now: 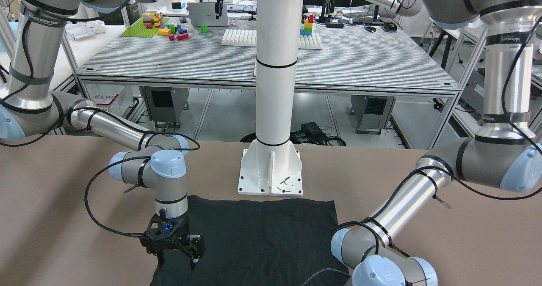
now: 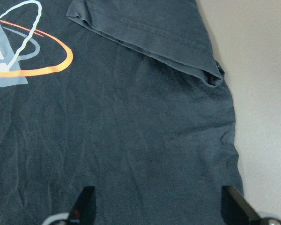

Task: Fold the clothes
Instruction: 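Grasp the sleeve with the left gripper and fold it inward onto the shirt, then move the left gripper to its hem corner while the right gripper moves to the other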

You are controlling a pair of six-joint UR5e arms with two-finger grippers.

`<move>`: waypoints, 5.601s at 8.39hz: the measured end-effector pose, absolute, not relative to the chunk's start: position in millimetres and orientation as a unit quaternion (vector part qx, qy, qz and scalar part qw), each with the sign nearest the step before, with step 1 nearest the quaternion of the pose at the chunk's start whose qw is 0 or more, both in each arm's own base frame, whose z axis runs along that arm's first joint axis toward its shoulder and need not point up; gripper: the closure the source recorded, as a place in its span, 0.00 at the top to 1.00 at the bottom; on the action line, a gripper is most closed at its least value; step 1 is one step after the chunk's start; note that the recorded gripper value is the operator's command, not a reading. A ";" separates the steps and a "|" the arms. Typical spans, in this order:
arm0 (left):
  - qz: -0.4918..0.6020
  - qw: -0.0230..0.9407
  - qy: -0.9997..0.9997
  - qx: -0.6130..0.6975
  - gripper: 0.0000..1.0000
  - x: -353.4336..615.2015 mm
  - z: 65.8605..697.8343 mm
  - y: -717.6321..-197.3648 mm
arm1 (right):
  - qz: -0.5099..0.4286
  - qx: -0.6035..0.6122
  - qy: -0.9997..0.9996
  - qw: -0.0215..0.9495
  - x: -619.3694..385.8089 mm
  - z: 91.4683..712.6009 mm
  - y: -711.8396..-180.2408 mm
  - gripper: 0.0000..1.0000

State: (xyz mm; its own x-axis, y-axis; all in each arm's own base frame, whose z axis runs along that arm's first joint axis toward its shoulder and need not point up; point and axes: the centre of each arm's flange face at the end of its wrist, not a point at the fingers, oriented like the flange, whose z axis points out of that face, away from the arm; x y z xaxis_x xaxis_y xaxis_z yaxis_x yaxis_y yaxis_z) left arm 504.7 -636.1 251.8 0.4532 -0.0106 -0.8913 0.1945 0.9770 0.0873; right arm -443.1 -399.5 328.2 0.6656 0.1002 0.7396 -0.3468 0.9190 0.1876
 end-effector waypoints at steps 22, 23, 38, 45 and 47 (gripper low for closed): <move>-0.166 0.821 0.538 0.090 0.94 482.0 215.6 -524.0 | 0.175 0.138 -0.397 0.891 -434.1 341.3 -344.7 0.94; -0.170 0.826 0.531 0.086 0.94 469.3 219.2 -472.2 | 0.196 0.130 -0.400 0.886 -444.1 343.8 -318.7 0.94; -0.211 0.817 0.531 0.075 0.94 456.6 224.7 -374.8 | 0.211 0.080 -0.369 0.901 -440.8 411.4 -130.3 0.00; -0.224 0.830 0.506 0.065 0.78 437.3 278.6 -290.4 | 0.199 0.044 -0.387 0.899 -434.2 390.7 -107.3 0.00; -0.229 0.842 0.486 0.048 0.62 435.2 308.0 -242.4 | 0.197 0.038 -0.390 0.899 -433.8 386.7 -101.9 0.00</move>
State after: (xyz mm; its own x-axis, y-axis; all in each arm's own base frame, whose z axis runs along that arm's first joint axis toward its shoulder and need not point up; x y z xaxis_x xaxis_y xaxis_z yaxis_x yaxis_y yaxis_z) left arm 435.2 -242.4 308.0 0.4225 -0.3388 -0.8407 0.4323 0.8905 -0.1417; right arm -433.8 -101.9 386.7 0.6177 0.3239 0.7166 -0.3831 0.9197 -0.0855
